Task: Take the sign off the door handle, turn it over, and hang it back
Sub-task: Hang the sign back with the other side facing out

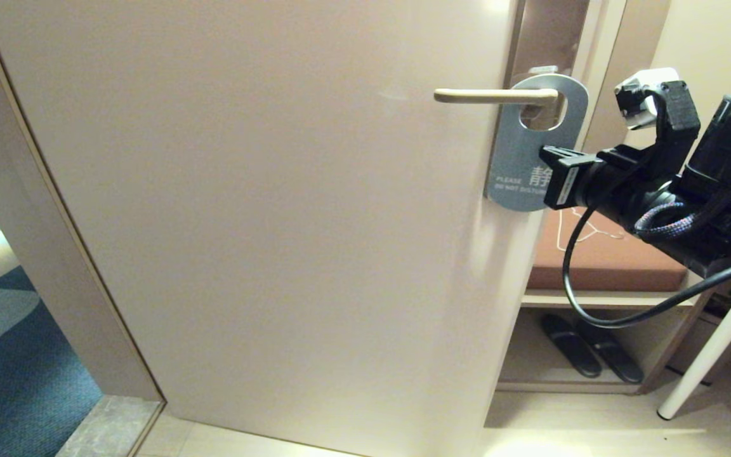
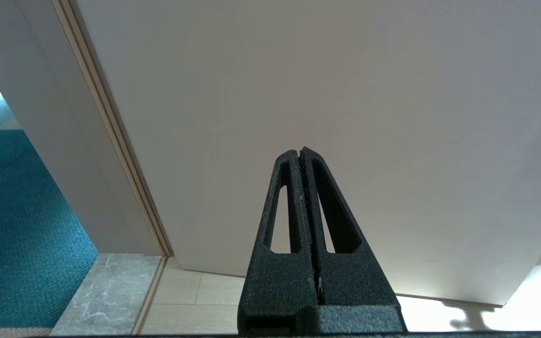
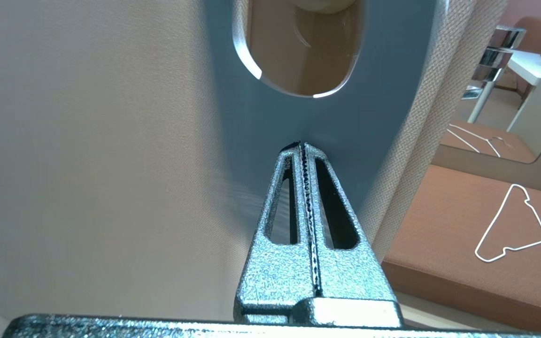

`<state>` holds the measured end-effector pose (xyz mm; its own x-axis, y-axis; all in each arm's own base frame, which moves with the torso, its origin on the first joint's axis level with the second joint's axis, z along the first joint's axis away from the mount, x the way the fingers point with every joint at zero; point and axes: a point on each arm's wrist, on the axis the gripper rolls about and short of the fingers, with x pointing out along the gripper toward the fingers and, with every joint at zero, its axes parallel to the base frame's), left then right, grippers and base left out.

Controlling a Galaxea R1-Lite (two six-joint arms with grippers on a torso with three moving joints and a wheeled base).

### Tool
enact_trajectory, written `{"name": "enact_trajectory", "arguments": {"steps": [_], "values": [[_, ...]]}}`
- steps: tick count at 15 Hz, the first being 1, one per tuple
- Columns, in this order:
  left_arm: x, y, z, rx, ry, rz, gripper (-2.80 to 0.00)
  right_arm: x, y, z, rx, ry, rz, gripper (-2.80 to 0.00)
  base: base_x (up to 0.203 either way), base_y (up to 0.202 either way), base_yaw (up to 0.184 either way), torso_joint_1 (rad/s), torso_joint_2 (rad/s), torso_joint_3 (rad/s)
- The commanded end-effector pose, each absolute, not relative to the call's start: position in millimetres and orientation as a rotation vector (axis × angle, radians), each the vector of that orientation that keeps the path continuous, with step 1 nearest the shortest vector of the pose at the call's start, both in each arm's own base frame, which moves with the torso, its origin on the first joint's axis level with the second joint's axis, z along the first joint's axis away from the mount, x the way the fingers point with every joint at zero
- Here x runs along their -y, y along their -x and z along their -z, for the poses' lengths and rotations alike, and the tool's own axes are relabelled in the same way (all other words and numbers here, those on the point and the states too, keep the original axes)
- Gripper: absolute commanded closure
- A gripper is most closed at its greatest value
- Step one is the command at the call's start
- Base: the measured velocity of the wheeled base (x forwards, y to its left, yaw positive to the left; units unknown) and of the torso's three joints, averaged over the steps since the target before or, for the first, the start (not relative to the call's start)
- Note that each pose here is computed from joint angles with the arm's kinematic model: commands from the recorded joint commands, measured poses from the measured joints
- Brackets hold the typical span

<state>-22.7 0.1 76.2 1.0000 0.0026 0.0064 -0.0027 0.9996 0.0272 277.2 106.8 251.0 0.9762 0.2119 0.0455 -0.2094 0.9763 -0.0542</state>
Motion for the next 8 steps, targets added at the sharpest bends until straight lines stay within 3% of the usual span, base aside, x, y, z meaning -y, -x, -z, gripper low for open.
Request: {"name": "enact_trajectory", "arguments": {"steps": [1, 8], "values": [[-0.1, 22.7, -76.3, 0.006, -0.028, -0.003, 0.0, -104.8, -272.3, -256.0, 0.067, 0.046, -0.211, 0.0, 0.0, 0.0, 0.0, 0.0, 0.0, 0.0], [-0.1, 22.7, -76.3, 0.006, -0.028, -0.003, 0.0, -100.4, -273.4, -254.2, 0.06, 0.048, -0.197, 0.0, 0.0, 0.0, 0.0, 0.0, 0.0, 0.0]]}}
